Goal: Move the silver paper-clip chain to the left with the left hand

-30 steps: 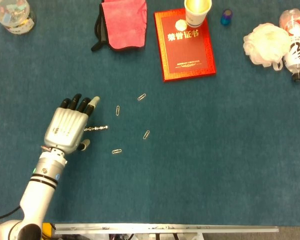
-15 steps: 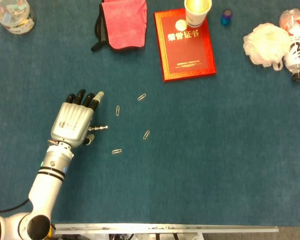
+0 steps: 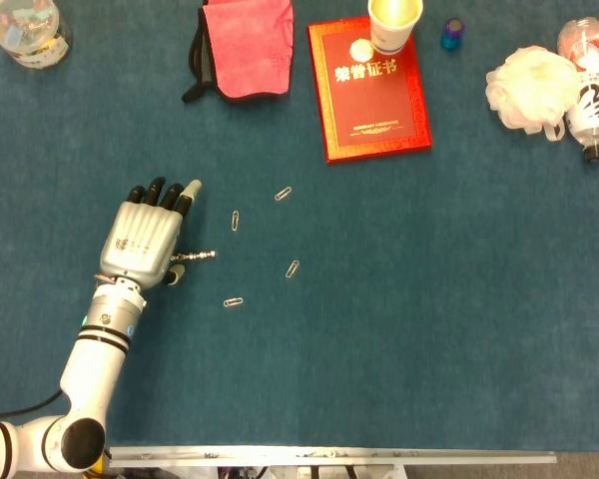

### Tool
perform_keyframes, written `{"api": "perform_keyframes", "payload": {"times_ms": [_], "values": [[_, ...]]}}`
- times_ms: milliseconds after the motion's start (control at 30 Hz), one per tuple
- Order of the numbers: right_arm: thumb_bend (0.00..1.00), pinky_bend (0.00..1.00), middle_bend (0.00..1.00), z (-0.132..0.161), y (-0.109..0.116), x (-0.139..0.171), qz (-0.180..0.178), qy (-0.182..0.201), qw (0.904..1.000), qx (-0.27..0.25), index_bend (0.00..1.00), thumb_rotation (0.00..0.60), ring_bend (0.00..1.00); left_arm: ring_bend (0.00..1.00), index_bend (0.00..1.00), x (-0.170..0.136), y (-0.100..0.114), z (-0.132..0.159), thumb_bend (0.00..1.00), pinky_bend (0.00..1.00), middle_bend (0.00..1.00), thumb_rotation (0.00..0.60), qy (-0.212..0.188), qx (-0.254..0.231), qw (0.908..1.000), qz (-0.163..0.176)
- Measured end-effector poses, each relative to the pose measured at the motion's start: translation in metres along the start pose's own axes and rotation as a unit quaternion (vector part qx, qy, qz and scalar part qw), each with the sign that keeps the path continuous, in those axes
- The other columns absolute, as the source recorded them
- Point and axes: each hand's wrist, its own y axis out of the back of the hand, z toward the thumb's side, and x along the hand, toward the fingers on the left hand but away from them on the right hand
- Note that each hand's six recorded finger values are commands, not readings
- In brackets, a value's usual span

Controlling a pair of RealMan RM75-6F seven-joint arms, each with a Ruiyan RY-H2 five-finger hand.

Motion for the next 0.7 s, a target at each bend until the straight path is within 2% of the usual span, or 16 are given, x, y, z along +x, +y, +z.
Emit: {"api": "perform_keyframes", "payload": {"times_ms": [433, 700], "values": [[0.97, 0.44, 0.43, 0.001, -0.003, -0.001, 0.004, 0.001, 1.0000, 0.000, 0.49, 0.600, 0.37, 0.10, 0.07, 0.007, -0.008, -0.009, 0.15, 0.19, 0.18, 0.600, 0.018, -0.006, 0.9998, -0.011], [0.97, 0.44, 0.43, 0.002, -0.005, -0.001, 0.010, 0.003, 0.9999, 0.001, 0.49, 0.600, 0.37, 0.10, 0.08, 0.018, 0.000, -0.019, 0.15, 0.19, 0.18, 0.600, 0.031, -0.010, 0.9995, -0.003]]}}
